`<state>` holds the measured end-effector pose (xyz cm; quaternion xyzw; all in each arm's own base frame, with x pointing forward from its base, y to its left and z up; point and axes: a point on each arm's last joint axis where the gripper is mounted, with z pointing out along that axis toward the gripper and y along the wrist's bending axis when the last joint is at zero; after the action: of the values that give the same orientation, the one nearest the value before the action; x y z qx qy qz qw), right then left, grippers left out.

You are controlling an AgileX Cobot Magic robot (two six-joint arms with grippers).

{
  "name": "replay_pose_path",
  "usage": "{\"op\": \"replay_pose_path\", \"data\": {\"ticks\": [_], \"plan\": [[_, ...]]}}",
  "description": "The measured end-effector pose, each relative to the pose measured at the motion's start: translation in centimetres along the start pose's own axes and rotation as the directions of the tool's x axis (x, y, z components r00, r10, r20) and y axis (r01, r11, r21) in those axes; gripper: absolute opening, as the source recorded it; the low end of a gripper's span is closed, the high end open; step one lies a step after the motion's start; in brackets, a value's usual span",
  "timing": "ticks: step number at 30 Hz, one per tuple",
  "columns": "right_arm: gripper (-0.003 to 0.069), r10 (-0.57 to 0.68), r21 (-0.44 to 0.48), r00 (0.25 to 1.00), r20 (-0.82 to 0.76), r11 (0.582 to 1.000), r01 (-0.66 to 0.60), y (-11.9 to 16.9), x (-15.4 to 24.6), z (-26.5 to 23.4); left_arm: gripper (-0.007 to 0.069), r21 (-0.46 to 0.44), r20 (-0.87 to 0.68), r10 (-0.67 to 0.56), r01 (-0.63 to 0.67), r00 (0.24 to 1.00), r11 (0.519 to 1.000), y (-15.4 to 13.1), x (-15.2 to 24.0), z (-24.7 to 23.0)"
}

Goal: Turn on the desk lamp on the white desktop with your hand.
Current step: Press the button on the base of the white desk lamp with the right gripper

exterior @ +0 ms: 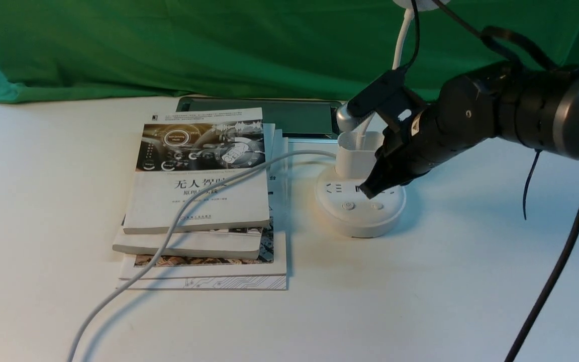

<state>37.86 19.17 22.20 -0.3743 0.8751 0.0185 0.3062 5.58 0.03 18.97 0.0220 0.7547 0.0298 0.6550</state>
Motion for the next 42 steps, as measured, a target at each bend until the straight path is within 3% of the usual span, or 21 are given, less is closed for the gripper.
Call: {"op": "replay_pose_path", "data": {"ticks": [15,42], "plan": [[0.0040,0.004,-0.042,0.994,-0.113,0.999,-0.009,0.7,1.9,3.8,0.0021,0.000,0.000,0.000,0.000,1.000,1.000,0.0,0.0,0.0],[0.0040,0.030,-0.052,0.994,-0.106,0.998,-0.035,0.8,1.8,5.0,0.0021,0.000,0.000,0.000,0.000,1.000,1.000,0.0,0.0,0.0]]}}
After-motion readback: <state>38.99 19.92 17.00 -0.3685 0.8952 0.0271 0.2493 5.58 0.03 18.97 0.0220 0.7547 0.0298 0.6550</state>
